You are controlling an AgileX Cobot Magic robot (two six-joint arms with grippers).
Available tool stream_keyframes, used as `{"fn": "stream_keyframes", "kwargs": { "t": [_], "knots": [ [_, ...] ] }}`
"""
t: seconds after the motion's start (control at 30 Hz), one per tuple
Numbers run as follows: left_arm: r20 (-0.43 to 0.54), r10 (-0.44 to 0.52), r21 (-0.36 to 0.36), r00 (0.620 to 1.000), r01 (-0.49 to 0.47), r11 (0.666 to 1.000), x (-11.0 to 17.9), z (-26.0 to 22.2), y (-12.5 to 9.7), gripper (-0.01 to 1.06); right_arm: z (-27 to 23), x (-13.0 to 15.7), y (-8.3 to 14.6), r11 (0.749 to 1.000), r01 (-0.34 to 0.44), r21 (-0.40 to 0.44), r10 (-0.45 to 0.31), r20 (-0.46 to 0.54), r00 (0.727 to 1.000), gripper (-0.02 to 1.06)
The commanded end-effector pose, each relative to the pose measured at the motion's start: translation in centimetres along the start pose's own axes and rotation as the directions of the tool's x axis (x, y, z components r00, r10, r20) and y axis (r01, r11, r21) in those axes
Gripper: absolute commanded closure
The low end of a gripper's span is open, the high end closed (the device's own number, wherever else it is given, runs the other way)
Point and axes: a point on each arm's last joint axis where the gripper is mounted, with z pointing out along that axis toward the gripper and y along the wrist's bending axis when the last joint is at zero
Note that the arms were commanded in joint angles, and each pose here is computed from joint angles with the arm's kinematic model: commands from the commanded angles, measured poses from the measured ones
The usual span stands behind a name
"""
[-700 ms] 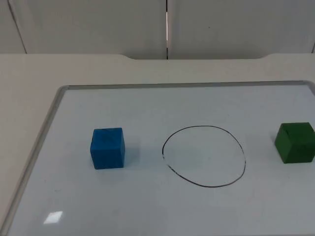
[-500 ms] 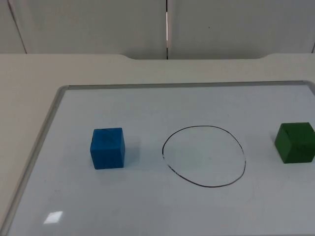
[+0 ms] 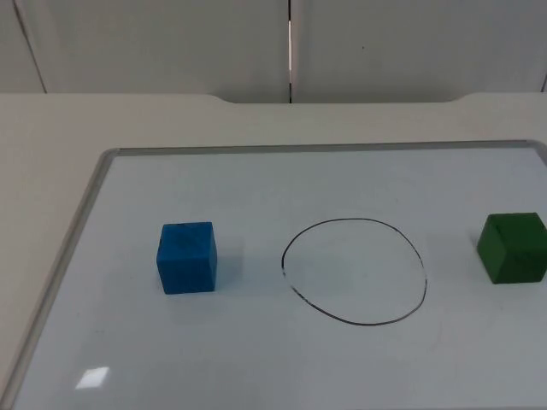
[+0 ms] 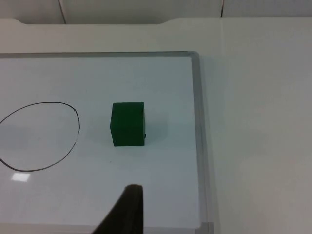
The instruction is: Push the two cubes into the marked area.
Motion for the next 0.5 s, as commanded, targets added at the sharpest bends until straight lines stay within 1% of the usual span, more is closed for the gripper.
{"fn": "stream_keyframes", "kwargs": {
  "t": [0.0, 0.13, 0.23, 0.27, 0.37, 0.47],
  "knots": [
    [0.014, -0.005, 0.001, 1.000, 0.005, 1.000, -0.6, 0.3, 0.0, 0.00, 0.2, 0.2, 0.0, 1.000, 0.002, 0.007, -0.002, -0.006, 1.000, -0.01],
    [0.003, -0.023, 0.018, 1.000, 0.023, 1.000, -1.2, 1.1, -0.1, 0.00, 0.2, 0.2, 0.0, 1.000, 0.002, 0.007, -0.002, -0.006, 1.000, -0.01],
    [-0.010, -0.020, 0.070, 1.000, 0.021, 0.997, -1.9, 2.2, -0.5, 0.00, 0.2, 0.2, 0.0, 1.000, 0.002, 0.007, -0.002, -0.006, 1.000, -0.01],
    [-0.010, -0.020, 0.070, 1.000, 0.021, 0.997, -1.9, 2.2, -0.5, 0.00, 0.2, 0.2, 0.0, 1.000, 0.002, 0.007, -0.002, -0.006, 1.000, -0.01],
    [-0.030, -0.017, 0.122, 0.999, 0.021, 0.992, -2.4, 3.2, -0.9, 0.00, 0.2, 0.2, 0.0, 1.000, 0.002, 0.007, -0.002, -0.006, 1.000, -0.01],
    [-0.047, -0.019, 0.151, 0.999, 0.026, 0.988, -2.7, 3.8, -1.2, 0.00, 0.2, 0.2, 0.0, 1.000, 0.002, 0.007, -0.002, -0.006, 1.000, -0.01]
  ]
}}
